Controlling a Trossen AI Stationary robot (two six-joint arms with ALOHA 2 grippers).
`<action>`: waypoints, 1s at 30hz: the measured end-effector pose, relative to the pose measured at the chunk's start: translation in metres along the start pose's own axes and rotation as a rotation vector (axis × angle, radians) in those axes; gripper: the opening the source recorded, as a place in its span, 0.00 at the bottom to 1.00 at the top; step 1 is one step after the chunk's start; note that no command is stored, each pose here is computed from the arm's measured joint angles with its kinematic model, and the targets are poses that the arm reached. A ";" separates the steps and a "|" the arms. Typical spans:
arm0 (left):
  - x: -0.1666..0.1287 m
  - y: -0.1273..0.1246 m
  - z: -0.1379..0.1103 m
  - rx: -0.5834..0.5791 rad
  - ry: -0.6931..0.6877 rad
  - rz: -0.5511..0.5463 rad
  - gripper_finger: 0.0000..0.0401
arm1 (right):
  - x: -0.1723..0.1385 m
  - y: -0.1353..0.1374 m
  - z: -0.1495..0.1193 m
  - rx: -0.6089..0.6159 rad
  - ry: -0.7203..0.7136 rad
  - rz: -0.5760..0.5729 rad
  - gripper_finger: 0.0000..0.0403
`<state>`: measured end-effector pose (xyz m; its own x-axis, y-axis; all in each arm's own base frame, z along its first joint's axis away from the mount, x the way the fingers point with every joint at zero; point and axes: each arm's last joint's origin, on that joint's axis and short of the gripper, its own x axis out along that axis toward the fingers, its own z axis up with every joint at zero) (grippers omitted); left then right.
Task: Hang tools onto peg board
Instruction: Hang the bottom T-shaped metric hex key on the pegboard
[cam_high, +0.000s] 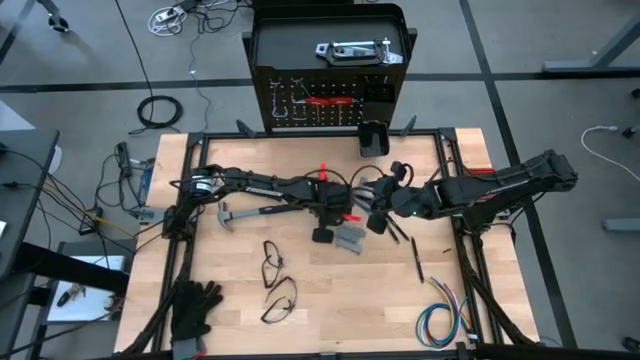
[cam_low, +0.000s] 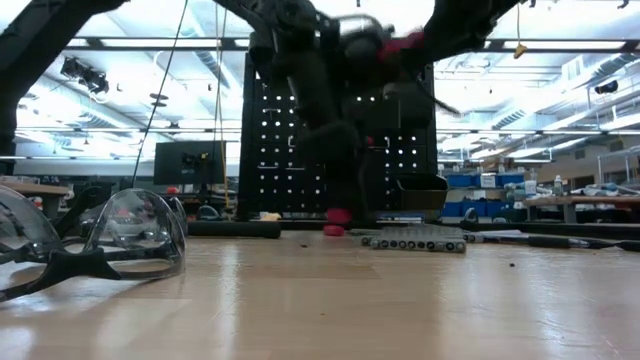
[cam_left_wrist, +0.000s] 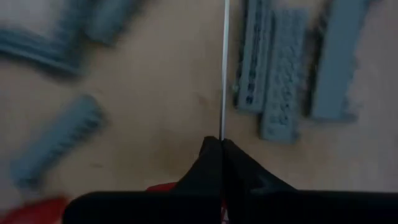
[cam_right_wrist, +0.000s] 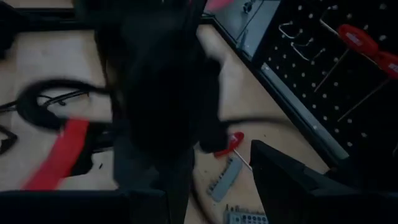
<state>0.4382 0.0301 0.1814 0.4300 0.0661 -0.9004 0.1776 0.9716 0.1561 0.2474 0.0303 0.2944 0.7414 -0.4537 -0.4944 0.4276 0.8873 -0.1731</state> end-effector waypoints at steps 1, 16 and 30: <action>-0.004 0.001 0.001 0.008 -0.014 0.032 0.00 | 0.000 0.000 -0.001 -0.007 0.006 0.000 0.42; -0.064 0.009 -0.032 -0.213 -0.457 0.244 0.00 | -0.002 0.005 -0.007 -0.105 0.045 0.019 0.42; -0.055 0.006 -0.052 -0.366 -0.516 0.200 0.00 | 0.064 0.027 -0.037 -0.579 0.258 -0.130 0.42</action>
<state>0.3696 0.0440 0.2107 0.8083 0.2250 -0.5440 -0.2233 0.9722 0.0703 0.2874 0.0278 0.2268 0.5232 -0.5903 -0.6147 0.1041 0.7601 -0.6414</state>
